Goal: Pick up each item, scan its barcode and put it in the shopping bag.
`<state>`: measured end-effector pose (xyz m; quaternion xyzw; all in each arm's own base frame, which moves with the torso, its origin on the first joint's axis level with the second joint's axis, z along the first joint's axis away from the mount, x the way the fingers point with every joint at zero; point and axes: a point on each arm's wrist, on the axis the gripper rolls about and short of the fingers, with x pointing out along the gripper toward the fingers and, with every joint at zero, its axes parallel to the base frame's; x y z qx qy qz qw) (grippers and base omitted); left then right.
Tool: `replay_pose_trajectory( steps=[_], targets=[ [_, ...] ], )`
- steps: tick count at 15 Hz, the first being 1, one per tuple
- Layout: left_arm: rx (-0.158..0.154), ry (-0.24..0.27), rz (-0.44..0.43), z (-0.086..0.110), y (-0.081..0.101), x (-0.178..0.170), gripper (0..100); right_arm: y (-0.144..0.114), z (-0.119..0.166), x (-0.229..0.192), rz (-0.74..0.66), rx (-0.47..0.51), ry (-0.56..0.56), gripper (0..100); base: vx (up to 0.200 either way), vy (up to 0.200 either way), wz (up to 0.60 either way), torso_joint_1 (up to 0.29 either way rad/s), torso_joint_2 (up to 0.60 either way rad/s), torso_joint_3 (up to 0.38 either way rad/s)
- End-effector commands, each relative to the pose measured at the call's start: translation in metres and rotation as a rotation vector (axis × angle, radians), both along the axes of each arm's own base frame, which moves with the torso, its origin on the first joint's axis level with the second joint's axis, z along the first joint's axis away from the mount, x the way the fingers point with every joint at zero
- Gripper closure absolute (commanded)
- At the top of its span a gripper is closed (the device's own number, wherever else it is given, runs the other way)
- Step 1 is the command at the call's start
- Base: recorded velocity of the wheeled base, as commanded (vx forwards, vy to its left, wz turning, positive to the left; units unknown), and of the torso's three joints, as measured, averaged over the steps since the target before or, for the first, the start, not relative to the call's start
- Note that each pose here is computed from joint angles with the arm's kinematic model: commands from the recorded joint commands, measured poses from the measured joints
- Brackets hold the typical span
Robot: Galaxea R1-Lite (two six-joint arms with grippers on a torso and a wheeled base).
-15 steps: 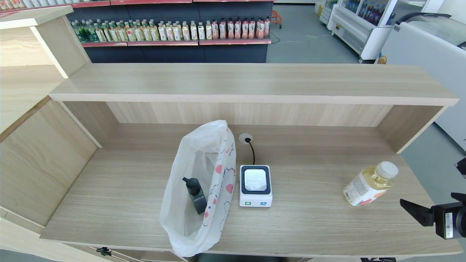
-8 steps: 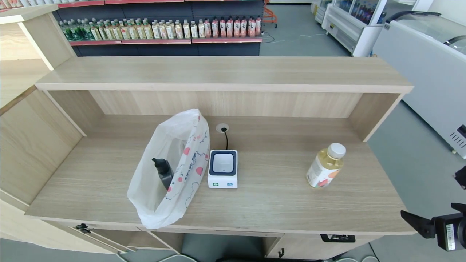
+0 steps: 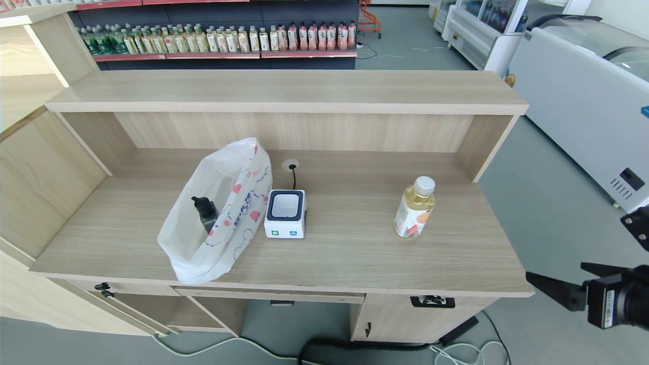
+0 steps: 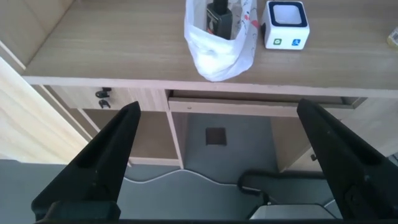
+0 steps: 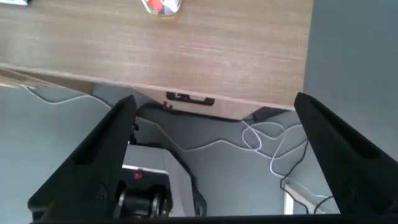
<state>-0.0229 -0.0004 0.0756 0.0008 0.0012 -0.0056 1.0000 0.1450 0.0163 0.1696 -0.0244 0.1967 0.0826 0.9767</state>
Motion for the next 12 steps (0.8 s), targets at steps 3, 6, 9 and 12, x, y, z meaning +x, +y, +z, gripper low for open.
replay_pose_trajectory(
  steps=[3,6,9,12],
  targets=[
    [0.000,-0.001,0.001,0.000,0.000,0.000,0,0.007,-0.024,0.045,0.017,0.013,-0.026,0,0.000,0.000,0.00,0.000,0.00,0.000],
    [0.000,-0.001,0.001,0.000,0.000,0.000,0,0.027,-0.046,0.053,0.081,0.075,-0.033,0,0.000,0.000,0.00,0.000,0.00,0.000],
    [0.000,-0.001,0.001,0.000,0.000,0.000,0,0.036,-0.057,0.072,0.103,0.080,-0.068,0,0.000,0.000,0.00,0.000,0.00,0.000],
    [0.000,-0.001,0.001,0.000,0.000,0.000,0,0.049,-0.077,0.104,0.047,0.031,-0.146,0,0.000,0.000,0.00,0.000,0.00,0.000]
  ],
)
